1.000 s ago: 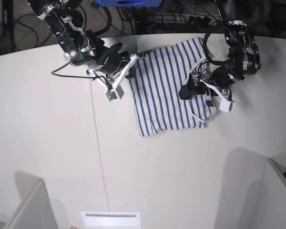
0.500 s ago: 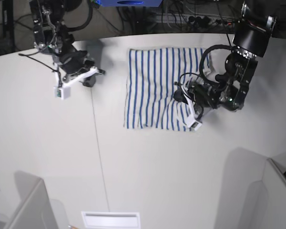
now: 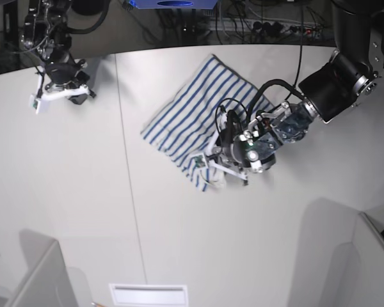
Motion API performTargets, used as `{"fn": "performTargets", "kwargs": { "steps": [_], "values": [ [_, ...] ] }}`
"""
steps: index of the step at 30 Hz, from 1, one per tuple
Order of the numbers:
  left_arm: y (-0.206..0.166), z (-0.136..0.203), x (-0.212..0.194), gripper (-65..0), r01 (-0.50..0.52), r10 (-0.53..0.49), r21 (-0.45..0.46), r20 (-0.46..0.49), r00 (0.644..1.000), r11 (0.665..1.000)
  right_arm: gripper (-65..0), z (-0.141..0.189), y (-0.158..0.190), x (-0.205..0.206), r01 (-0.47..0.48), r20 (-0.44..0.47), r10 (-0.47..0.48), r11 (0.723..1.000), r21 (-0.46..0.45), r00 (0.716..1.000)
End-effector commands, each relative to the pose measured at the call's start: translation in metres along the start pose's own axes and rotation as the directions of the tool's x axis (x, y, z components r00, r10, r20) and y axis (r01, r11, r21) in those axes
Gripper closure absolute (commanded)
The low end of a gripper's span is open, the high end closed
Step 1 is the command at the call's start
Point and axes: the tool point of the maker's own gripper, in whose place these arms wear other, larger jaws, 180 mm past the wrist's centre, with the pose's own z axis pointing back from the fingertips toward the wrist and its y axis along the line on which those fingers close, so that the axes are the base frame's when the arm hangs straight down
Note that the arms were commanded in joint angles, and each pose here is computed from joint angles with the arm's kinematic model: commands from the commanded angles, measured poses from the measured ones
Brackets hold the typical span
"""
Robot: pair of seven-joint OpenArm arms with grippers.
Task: Fold the T-shirt properly
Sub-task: 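Grasp the shirt with the left gripper and rotate it flat into a square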
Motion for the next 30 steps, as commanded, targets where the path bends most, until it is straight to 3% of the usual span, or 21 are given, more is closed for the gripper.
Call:
{"fn": "performTargets", "kwargs": {
  "steps": [1,5,9,14,18,30],
  "values": [
    [0.005,0.005,0.019,0.0,0.07,-0.071,0.028,0.031,0.997,0.997,0.0,0.005,-0.005,0.01,-0.009,0.04,0.009,1.0,-0.01,0.999],
    [0.012,0.004,0.042,0.0,0.344,-0.346,0.125,-0.013,0.938,0.93,0.0,0.006,-0.007,0.005,0.031,0.041,-0.03,0.999,-0.019,0.999],
    [0.014,0.003,0.055,0.0,0.487,-0.489,0.155,-0.029,0.872,0.859,0.0,0.007,-0.009,-0.004,0.068,0.031,-0.067,0.997,-0.025,0.997],
    [0.032,-0.019,0.054,0.0,0.459,-0.454,0.132,-0.062,0.889,0.879,0.0,0.006,-0.007,-0.007,0.082,0.027,-0.082,0.996,-0.022,0.996],
    [0.032,-0.034,0.056,0.0,0.428,-0.429,0.096,-0.011,0.903,0.899,0.0,0.007,-0.008,-0.009,0.082,0.022,-0.081,0.996,-0.024,0.996],
    [0.042,-0.032,0.082,0.0,0.429,-0.435,0.113,0.041,0.899,0.896,0.0,0.004,-0.001,-0.003,0.08,0.036,-0.079,0.997,-0.008,0.996]
  ]
}}
